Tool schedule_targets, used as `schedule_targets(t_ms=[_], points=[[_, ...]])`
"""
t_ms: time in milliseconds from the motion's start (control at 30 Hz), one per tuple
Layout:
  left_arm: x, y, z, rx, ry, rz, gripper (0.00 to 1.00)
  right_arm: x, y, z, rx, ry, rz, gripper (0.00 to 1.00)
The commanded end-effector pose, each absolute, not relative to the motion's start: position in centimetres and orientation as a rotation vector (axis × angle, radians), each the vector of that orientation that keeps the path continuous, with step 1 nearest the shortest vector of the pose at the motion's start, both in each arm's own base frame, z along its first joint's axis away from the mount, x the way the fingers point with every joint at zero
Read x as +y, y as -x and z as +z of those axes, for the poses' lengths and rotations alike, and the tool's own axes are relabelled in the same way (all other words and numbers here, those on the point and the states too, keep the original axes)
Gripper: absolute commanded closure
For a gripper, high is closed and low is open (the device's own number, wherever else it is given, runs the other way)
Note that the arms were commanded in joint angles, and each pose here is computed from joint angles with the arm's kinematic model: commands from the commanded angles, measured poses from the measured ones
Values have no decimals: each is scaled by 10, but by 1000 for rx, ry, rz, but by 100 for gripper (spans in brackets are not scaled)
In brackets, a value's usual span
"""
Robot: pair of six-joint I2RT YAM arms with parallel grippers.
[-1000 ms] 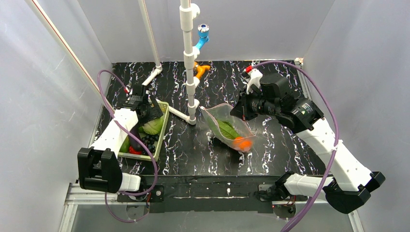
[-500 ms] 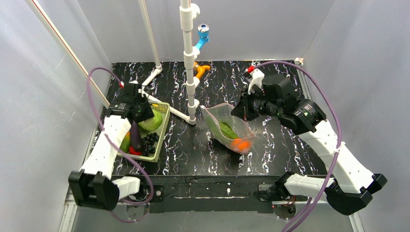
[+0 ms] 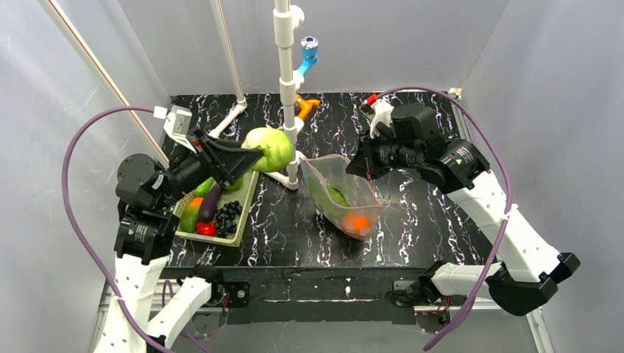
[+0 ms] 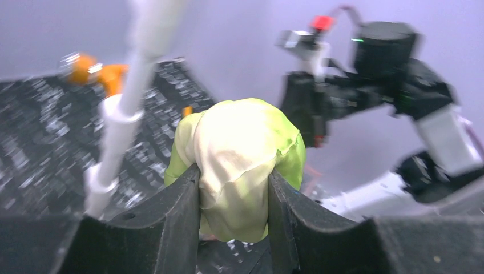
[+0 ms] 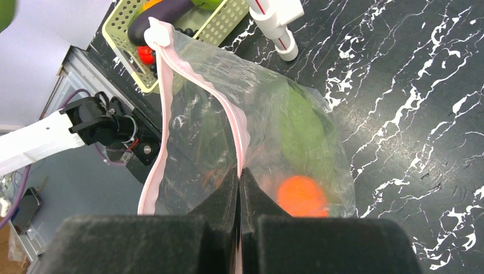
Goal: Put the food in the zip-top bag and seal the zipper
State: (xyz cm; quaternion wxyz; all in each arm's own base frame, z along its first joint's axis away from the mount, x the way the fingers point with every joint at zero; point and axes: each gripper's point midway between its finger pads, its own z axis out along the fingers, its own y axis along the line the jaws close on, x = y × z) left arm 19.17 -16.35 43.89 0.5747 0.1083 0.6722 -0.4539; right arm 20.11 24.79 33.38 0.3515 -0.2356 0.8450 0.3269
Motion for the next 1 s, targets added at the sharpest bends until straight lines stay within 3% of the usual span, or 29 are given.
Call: schedule_targets(t_ms=[0, 200, 400, 667, 967], points=[[-205, -146, 489, 1268, -575, -1281, 77, 255, -194, 361, 2098, 673, 930, 99], [-258, -130, 477, 1211, -869, -1367, 77, 257, -191, 362, 2103, 695, 942, 99], [-290, -142, 445, 1248, -993, -1336, 77, 257, -188, 362, 2106, 700, 955, 99], [-308, -148, 420, 1255, -1134, -1324, 76, 256, -186, 363, 2104, 701, 966, 99], [-300, -157, 373, 1485, -1225, -1203, 76, 253, -183, 366, 2097, 696, 962, 99]])
